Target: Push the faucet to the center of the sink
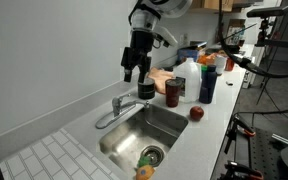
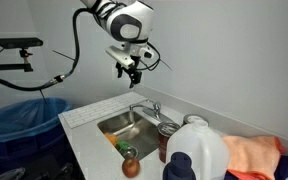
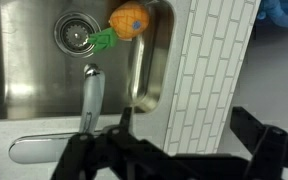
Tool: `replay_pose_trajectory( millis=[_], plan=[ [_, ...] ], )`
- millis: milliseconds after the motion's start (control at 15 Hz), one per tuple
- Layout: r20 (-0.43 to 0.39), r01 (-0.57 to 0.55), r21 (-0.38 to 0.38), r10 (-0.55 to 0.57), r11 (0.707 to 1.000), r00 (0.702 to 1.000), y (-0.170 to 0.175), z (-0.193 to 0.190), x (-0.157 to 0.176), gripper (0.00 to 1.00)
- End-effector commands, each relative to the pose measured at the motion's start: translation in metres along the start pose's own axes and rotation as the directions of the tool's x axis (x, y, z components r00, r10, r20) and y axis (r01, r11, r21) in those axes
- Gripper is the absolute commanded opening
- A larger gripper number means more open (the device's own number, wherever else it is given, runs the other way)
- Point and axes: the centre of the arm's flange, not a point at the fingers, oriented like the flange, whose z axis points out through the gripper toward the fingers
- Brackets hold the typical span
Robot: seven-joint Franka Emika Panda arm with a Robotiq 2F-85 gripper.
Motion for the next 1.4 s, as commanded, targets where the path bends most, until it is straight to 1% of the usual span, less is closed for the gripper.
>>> replay_pose_trajectory(
  millis=[0, 133, 333, 467, 667, 933, 1333],
  plan=[
    [-0.034, 0.007, -0.068, -0.01, 0.998, 0.999, -0.006, -0.024, -0.028, 1.0],
    [-0.059, 0.008, -0.111, -0.014, 0.994, 0.998, -0.008, -0.03, -0.035, 1.0],
    [-0.085, 0.005, -0.135, -0.016, 0.991, 0.996, -0.01, -0.034, -0.044, 1.0],
    [-0.127, -0.005, -0.155, -0.015, 0.988, 0.992, -0.01, -0.037, -0.049, 1.0],
    [-0.183, -0.021, -0.155, -0.008, 0.988, 0.983, -0.011, -0.041, -0.054, 1.0],
    [-0.239, -0.027, -0.168, -0.015, 0.985, 0.971, -0.012, -0.044, -0.065, 1.0],
    [-0.275, -0.004, -0.165, -0.043, 0.986, 0.96, -0.006, -0.048, -0.078, 1.0]
  ],
)
